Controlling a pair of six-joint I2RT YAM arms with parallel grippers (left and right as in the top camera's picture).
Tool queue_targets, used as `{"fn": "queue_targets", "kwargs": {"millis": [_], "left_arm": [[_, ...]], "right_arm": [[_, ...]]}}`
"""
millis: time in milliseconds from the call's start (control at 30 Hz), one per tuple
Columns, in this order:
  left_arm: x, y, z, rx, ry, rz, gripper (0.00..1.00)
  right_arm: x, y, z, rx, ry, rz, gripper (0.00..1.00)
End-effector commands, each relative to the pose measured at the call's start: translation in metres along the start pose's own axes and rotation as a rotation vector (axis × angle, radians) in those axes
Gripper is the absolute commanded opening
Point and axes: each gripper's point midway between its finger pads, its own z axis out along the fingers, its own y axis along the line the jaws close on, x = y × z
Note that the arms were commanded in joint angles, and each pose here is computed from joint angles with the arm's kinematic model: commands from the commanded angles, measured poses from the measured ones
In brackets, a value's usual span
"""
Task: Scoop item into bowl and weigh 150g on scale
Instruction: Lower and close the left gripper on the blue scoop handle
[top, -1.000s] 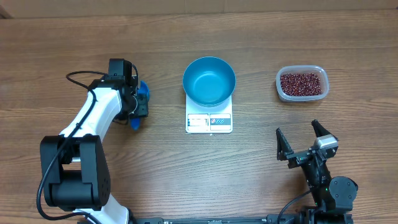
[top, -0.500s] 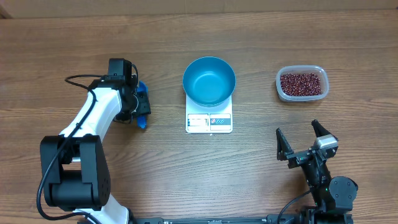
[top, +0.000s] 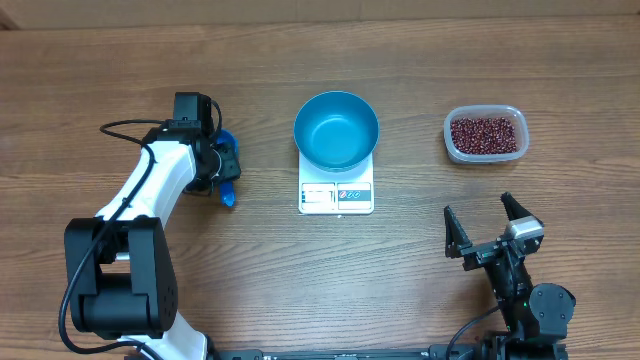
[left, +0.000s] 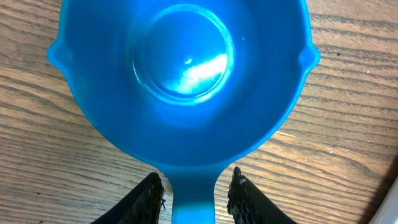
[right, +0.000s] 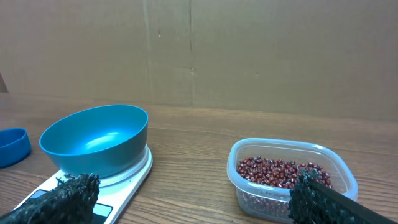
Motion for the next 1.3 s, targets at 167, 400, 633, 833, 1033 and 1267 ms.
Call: {"fn": "queue_targets", "kwargs": {"millis": [167,400,633,833,1033,1267], "left_arm": [[0.012,0.007,0.01,-0.026,0.029,-0.017,0.4],[0.008,0.01,0.01,-0.043,0.008,-0.016,0.39],[0.005,0.007,0.01,-0.03,0.001,-0.016,0.27],[0.006,0.006,0.01,-0.023,0.003,-0.016,0.23],[0.005,0.006,0.01,-0.023,0.002,-0.016,0.17],[-0.006,-0.007,-0.004,0.043,-0.027,-0.023,0.15]], "right_arm": [[0.002,0.0,0.0,0.003,-0.003,-0.002,1.0],[0.002,0.0,0.0,0.003,-0.003,-0.002,1.0],[0.002,0.0,0.0,0.003,-0.003,-0.002,1.0],[0.002,0.0,0.0,0.003,-0.003,-0.002,1.0],[0.002,0.0,0.0,0.003,-0.003,-0.002,1.0],[0.002,0.0,0.0,0.003,-0.003,-0.002,1.0]]}}
